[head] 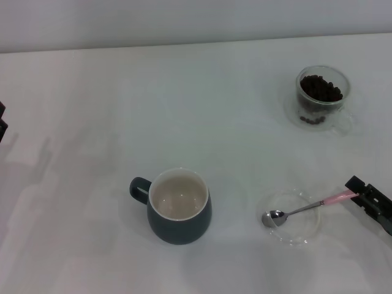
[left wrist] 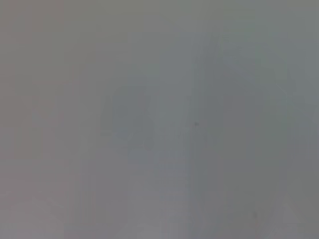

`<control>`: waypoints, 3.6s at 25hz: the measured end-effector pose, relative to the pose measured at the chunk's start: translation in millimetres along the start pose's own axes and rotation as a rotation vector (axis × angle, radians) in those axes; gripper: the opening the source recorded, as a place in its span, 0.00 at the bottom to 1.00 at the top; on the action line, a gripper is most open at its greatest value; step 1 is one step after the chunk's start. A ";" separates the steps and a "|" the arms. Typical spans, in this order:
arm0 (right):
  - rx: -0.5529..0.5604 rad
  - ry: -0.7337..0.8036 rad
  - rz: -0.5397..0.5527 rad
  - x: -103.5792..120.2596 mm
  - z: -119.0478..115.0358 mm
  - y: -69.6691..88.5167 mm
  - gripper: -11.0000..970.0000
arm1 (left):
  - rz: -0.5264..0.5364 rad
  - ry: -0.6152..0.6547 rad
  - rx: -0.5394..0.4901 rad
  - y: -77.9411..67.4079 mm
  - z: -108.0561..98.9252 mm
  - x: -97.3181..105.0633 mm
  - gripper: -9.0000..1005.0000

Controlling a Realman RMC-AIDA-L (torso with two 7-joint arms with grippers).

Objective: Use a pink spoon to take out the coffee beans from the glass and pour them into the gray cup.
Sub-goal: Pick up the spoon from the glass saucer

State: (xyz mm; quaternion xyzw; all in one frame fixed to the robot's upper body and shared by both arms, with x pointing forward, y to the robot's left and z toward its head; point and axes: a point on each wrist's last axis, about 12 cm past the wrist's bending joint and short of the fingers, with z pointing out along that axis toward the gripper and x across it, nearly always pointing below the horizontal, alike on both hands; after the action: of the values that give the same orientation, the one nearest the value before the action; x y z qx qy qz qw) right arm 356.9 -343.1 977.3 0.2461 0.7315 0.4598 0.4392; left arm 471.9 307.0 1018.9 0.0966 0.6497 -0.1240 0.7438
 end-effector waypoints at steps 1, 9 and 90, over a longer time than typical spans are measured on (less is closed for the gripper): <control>-0.002 0.001 -0.001 -0.3 0.7 0.3 0.88 | 0.000 0.000 0.000 0.0 0.1 0.1 0.65; -0.020 0.006 -0.006 -1.9 3.6 2.4 0.82 | -0.011 0.003 -0.005 -2.2 -2.4 1.5 0.65; -0.104 0.026 0.004 -12.1 21.5 13.1 0.17 | 0.002 0.033 -0.022 0.9 2.0 4.1 0.65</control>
State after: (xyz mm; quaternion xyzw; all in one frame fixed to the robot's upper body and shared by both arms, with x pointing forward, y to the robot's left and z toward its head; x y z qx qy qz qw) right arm 381.0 -336.5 989.9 0.2185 0.7119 0.5012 0.4407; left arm 474.6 307.0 1015.0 0.0912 0.6630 -0.1148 0.7341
